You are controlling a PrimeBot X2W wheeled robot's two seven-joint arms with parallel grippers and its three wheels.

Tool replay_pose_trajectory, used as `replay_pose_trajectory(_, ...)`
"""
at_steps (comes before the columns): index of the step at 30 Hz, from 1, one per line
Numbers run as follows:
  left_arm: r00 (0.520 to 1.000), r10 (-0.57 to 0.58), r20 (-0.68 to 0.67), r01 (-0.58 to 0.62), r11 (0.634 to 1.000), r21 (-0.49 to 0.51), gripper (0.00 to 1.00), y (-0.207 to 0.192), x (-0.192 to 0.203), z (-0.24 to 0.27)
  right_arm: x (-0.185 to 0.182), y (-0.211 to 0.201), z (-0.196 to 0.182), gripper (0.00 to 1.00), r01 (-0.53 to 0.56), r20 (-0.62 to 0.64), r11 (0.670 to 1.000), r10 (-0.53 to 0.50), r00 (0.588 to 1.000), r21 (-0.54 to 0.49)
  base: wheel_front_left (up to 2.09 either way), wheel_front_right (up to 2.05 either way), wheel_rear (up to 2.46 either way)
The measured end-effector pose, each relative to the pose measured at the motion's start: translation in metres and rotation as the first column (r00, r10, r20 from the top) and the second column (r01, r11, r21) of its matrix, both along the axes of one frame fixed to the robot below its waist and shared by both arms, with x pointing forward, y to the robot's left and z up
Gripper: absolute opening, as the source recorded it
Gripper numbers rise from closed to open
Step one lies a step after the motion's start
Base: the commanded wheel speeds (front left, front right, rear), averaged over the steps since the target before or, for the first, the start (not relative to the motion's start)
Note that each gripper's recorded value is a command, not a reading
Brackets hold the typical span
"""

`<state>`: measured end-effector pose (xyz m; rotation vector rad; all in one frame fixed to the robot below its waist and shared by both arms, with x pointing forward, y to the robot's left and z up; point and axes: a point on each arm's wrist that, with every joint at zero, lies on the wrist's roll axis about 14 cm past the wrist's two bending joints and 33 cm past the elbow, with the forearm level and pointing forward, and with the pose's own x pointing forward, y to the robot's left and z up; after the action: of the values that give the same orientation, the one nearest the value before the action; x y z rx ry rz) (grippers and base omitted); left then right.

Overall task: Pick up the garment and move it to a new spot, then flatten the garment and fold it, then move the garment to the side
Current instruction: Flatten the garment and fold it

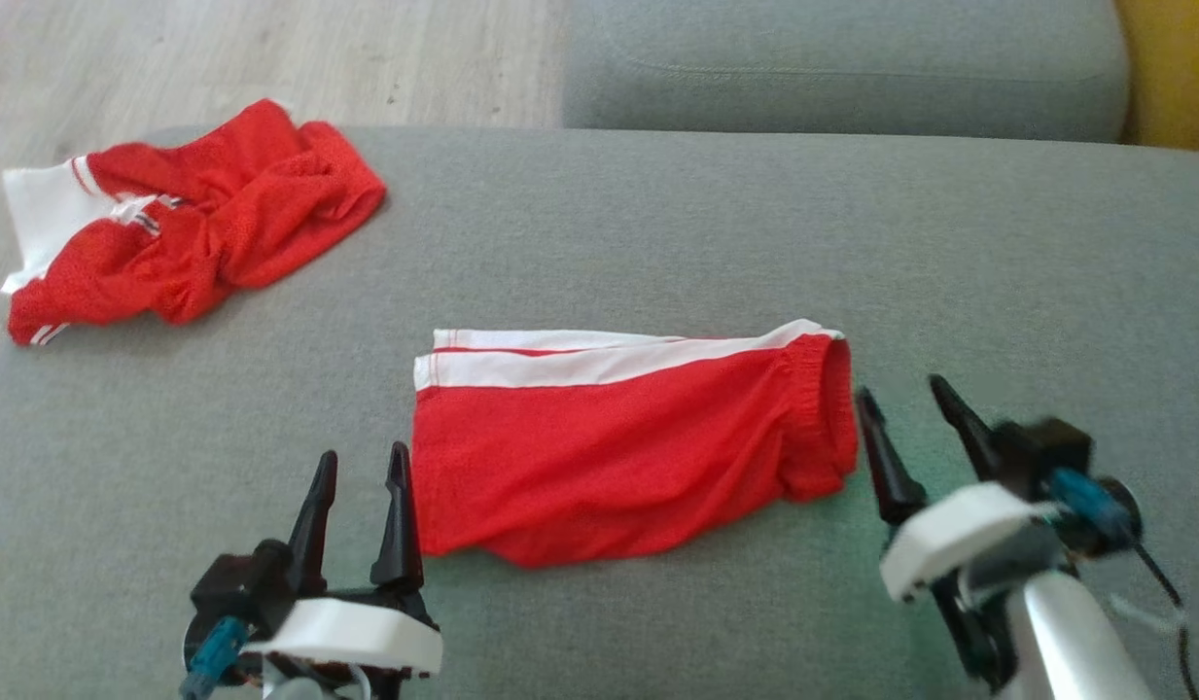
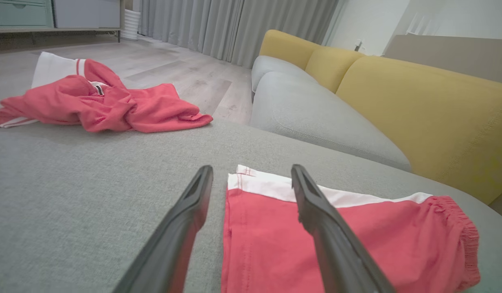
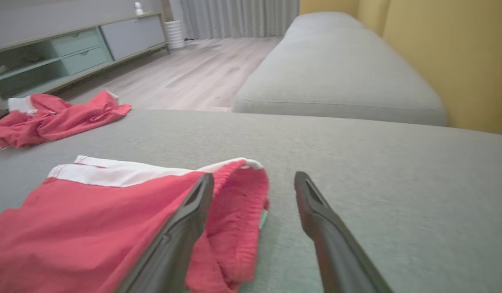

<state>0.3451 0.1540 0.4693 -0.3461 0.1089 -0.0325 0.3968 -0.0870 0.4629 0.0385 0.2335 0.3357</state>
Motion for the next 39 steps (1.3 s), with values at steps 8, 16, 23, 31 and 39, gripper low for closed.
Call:
replay_pose_trajectory(8, 0.998, 0.042, -0.038, -0.042, 0.999, -0.003, 1.0, 0.009, -0.003, -0.011, 0.023, 0.027, -0.026, 1.0, -0.09, -0.12, 0.994, 0.081, 0.99, -0.067, 0.0, 0.0, 0.0)
replay_pose_trajectory(16, 0.996, 0.071, -0.057, -0.071, 0.997, 0.001, 1.0, 0.017, -0.002, -0.017, 0.025, 0.018, -0.07, 1.0, -0.092, -0.266, 0.987, 0.054, 0.962, -0.132, 0.0, 0.0, 0.0)
replay_pose_trajectory(23, 0.995, 0.076, -0.062, -0.076, 0.997, -0.001, 1.0, 0.018, 0.001, -0.019, 0.022, 0.02, -0.09, 1.0, -0.081, -0.385, 0.994, 0.044, 0.922, -0.079, 0.0, 0.0, 0.0)
replay_pose_trajectory(31, 0.996, 0.062, -0.065, -0.063, 0.998, -0.008, 1.0, 0.011, 0.003, -0.022, 0.024, 0.031, -0.089, 0.0, -0.09, -0.443, 0.996, 0.072, 0.894, -0.021, 0.0, 0.0, 0.0)
replay_pose_trajectory(39, 0.999, 0.017, -0.037, -0.017, 1.0, -0.014, 1.0, -0.004, 0.012, -0.014, 0.034, -0.001, -0.076, 0.0, -0.015, -0.45, 0.998, -0.011, 0.893, -0.054, 0.0, 0.0, 0.0)
